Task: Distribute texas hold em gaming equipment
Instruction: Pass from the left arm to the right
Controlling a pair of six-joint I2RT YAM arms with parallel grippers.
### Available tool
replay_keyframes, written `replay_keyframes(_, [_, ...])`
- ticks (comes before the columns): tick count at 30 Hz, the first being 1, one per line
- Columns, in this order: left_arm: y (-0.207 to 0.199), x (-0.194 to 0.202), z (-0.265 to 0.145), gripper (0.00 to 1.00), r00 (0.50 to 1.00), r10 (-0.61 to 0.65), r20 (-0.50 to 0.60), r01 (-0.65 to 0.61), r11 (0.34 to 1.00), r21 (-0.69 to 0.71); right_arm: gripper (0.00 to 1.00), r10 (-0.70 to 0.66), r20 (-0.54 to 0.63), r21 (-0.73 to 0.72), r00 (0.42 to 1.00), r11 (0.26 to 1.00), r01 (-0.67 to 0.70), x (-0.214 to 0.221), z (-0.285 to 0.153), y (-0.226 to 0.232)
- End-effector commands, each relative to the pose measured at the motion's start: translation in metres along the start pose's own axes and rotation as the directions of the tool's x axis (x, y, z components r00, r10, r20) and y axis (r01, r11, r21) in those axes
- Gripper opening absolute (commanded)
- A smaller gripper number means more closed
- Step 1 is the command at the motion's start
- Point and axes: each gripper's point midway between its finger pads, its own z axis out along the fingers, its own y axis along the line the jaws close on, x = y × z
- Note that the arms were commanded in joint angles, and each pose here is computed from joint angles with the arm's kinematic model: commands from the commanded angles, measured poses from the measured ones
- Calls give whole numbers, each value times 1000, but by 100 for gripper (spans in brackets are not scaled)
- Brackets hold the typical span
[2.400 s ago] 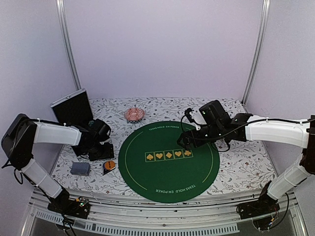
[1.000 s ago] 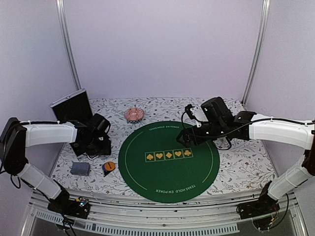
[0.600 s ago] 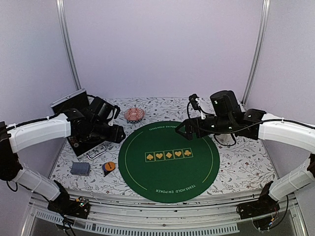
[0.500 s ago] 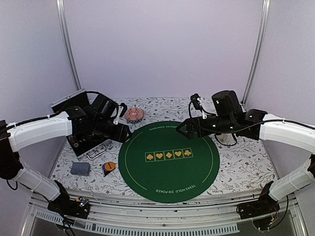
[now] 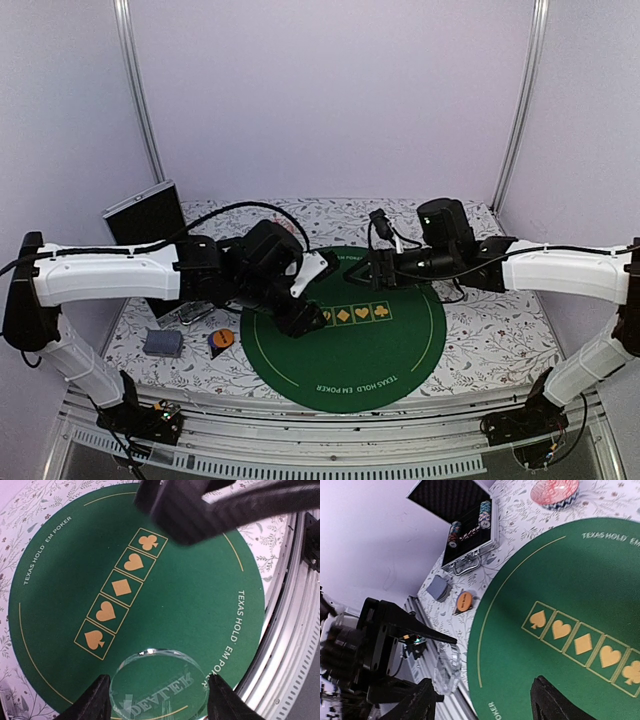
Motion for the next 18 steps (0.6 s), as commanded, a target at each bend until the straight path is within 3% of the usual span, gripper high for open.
replay_keyframes(1, [-12, -20, -2, 27, 996, 62, 62, -63, 998, 15, 64, 27, -88, -240, 996, 970, -47, 17, 21, 36])
replay_keyframes(13, [-7, -27, -4, 27, 993, 57, 101, -55, 998, -18, 51, 69, -196, -318, 978, 939, -130, 41, 53, 45])
replay_keyframes(18, [-3, -27, -6, 27, 992, 57, 111, -53, 998, -43, 39, 85, -219, -309, 972, 939, -151, 48, 58, 42])
